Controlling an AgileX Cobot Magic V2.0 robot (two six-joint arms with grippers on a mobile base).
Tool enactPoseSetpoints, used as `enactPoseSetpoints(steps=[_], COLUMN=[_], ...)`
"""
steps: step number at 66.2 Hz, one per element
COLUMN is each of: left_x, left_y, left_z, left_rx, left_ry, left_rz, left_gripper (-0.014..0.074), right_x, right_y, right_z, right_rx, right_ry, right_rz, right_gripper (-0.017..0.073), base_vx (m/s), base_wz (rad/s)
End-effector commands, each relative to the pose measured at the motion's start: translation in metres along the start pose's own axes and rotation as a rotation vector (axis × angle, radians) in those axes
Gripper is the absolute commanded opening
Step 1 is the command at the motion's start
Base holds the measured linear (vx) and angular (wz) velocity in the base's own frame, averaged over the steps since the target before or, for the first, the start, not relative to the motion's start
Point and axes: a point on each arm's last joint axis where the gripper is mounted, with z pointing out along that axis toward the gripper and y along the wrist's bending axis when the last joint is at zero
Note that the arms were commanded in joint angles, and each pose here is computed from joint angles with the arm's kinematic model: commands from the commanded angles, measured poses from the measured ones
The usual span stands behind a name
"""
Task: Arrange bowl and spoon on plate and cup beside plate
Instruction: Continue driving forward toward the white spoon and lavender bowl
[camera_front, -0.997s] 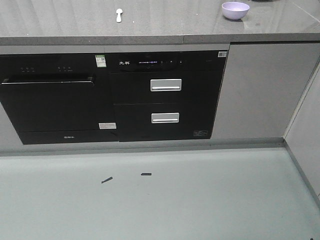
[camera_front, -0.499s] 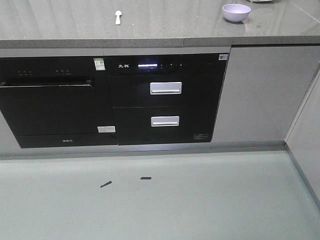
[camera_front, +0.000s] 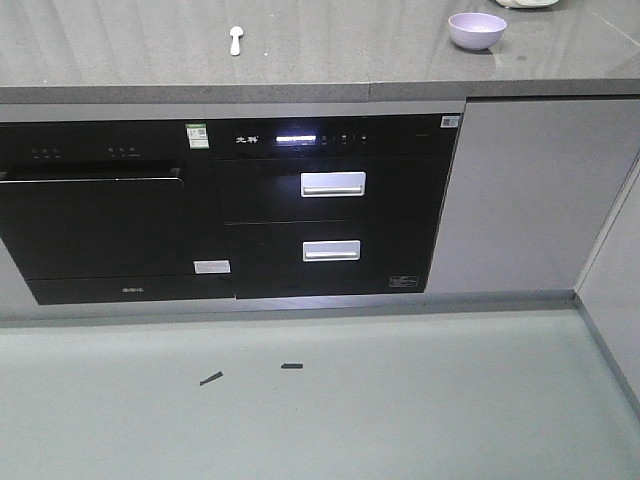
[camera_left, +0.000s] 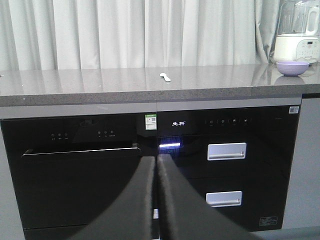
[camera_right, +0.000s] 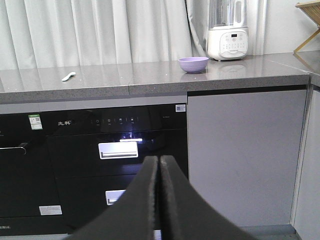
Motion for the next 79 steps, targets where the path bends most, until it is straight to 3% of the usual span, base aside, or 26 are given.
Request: enactPoseSetpoints(steps=[1, 79], left_x=[0.0043, 0.0043], left_y=[0.0006, 0.0006], left_z=[0.0012, 0.0012], left_rx=[0.001, 0.001], left_ry=[-0.033, -0.033], left_rz=[-0.008, -0.008], left_gripper=[-0.0006, -0.0006], right_x=[-0.001, -0.001], right_y=[0.0003, 0.0003], right_z=[0.0009, 0.0009], right_rx=[0.0, 0.0], right_ry=[-0.053, -0.053], right_rz=[-0.02, -0.02], right_gripper=[-0.0005, -0.0005], base_vx=[0.07, 0.07], base_wz=[0.0, 0.01])
